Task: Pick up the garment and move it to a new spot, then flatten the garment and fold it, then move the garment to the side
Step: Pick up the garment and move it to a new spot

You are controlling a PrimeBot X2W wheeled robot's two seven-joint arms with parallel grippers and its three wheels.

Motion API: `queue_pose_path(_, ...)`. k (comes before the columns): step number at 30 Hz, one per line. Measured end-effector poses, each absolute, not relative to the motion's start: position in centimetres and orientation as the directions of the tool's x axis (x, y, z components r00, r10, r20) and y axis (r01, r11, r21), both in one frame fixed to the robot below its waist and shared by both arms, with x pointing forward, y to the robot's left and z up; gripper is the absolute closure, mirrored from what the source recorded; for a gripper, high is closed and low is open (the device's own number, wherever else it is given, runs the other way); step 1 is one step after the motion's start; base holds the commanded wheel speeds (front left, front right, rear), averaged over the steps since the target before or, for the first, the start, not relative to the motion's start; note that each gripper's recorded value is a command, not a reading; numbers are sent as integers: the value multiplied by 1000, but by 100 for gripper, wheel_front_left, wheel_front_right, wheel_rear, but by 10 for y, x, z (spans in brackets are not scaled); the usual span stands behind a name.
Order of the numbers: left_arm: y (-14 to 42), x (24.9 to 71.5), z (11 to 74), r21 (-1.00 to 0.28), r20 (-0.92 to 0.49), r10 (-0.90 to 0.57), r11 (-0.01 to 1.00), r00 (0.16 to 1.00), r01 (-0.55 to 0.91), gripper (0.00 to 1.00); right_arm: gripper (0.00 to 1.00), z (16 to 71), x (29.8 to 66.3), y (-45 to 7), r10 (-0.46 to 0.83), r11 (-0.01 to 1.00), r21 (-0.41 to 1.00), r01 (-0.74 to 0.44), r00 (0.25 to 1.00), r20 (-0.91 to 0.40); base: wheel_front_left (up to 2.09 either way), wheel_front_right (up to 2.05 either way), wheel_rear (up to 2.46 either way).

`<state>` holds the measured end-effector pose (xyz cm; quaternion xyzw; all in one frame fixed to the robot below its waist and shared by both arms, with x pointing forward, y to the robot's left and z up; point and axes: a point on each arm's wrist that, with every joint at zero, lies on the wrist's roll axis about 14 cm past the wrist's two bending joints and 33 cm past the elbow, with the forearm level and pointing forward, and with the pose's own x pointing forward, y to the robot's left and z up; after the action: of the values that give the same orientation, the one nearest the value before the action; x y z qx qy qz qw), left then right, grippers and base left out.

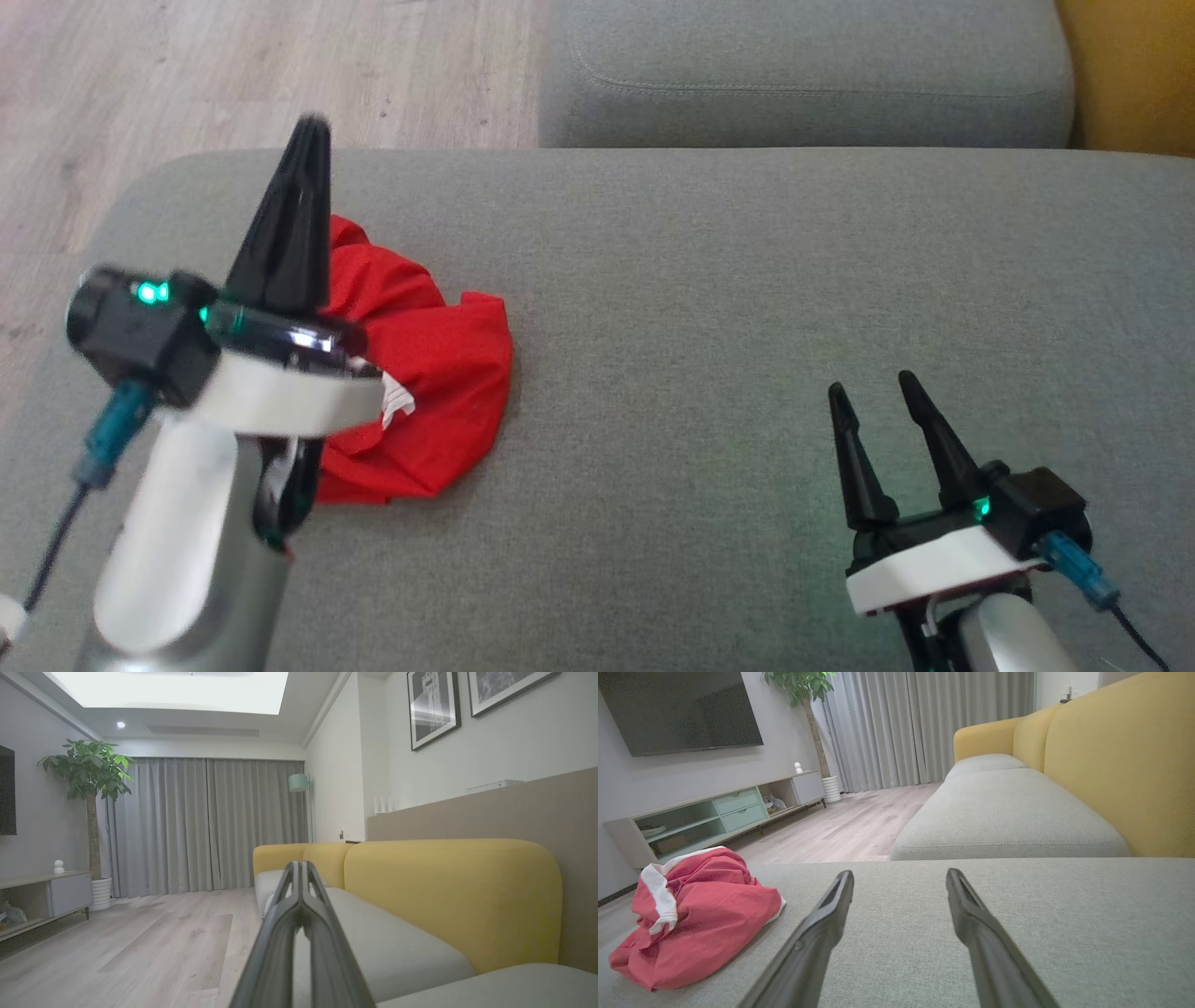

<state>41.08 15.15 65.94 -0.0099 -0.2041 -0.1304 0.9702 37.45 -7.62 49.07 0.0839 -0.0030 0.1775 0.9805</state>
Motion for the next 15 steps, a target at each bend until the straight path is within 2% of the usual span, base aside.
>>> queue_pose_path(13, 195, 368, 551, 0, 138, -49, 999, 989, 49, 100, 0, 505, 374, -68, 371, 913, 149, -379, 925, 79, 0, 0, 0)
queue_pose_path(14, 199, 362, 541, 7, 110, -29, 1000, 994, 28, 92, 0, 504, 372, -66, 376, 911, 149, -384, 923, 76, 0, 0, 0)
queue_pose_path(15, 199, 362, 541, 7, 110, -29, 1000, 994, 28, 57, 0, 504, 372, -66, 376, 911, 149, -384, 923, 76, 0, 0, 0)
